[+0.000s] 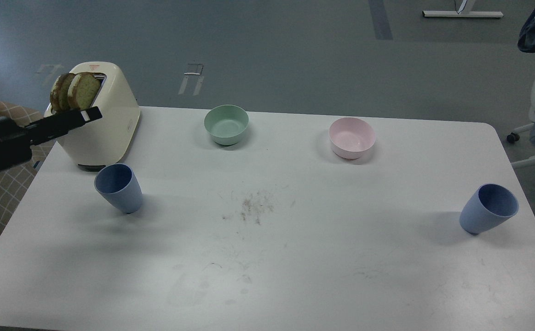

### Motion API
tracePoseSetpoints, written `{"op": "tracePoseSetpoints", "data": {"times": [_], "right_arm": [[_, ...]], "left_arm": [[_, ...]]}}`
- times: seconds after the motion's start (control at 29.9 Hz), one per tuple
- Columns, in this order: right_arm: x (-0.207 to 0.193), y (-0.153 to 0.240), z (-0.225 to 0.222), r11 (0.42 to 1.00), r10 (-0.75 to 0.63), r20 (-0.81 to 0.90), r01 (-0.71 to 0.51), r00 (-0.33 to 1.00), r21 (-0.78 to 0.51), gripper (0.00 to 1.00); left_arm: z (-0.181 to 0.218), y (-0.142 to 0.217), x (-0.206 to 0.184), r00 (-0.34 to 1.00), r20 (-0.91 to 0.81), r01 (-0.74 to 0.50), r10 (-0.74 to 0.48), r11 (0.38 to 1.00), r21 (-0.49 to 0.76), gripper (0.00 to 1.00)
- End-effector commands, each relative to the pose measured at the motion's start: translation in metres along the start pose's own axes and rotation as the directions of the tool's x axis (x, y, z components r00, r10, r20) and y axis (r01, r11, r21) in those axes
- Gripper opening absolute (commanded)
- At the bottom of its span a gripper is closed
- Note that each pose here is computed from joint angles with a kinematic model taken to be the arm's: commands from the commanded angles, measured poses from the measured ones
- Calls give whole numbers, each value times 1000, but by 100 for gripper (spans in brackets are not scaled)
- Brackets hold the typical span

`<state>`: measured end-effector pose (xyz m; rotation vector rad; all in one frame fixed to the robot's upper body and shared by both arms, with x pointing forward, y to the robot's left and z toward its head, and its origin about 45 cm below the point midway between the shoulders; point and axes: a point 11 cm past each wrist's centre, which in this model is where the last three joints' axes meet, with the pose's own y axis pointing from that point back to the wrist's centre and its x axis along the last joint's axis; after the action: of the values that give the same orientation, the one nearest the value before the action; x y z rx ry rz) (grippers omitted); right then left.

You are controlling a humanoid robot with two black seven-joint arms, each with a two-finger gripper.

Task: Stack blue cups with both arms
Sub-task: 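Reach the left hand to the blue cup nearest it, then grasp the blue cup with the left hand and lift it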

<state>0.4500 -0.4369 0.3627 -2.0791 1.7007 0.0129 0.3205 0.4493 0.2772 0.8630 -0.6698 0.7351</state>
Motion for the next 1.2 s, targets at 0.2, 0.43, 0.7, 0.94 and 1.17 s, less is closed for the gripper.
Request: {"op": "tracePoseSetpoints", "data": {"times": [0.2, 0.43, 0.7, 0.94, 1.17], "right_arm": [[0, 0, 0, 1000, 0, -1, 0, 1000, -1, 100], [2, 1, -2, 1000, 2, -7, -2, 1000, 0, 100], [3, 2, -2, 1000, 5, -8, -5, 1000, -2, 100], [4, 2, -3, 1000, 7, -10, -7, 1000, -2, 100], [4, 2, -3, 1000, 7, -12, -7, 1000, -2, 100]], "left_arm": [[-38, 3, -43, 927, 349, 83, -136, 983, 162, 77], [-41, -7, -58, 940, 313, 89, -133, 984, 152, 77], [-47, -18, -74, 958, 258, 84, -122, 985, 151, 68], [-51, -21, -81, 962, 241, 90, -127, 983, 160, 50], [-52, -21, -81, 962, 241, 91, -129, 982, 164, 27]]}}
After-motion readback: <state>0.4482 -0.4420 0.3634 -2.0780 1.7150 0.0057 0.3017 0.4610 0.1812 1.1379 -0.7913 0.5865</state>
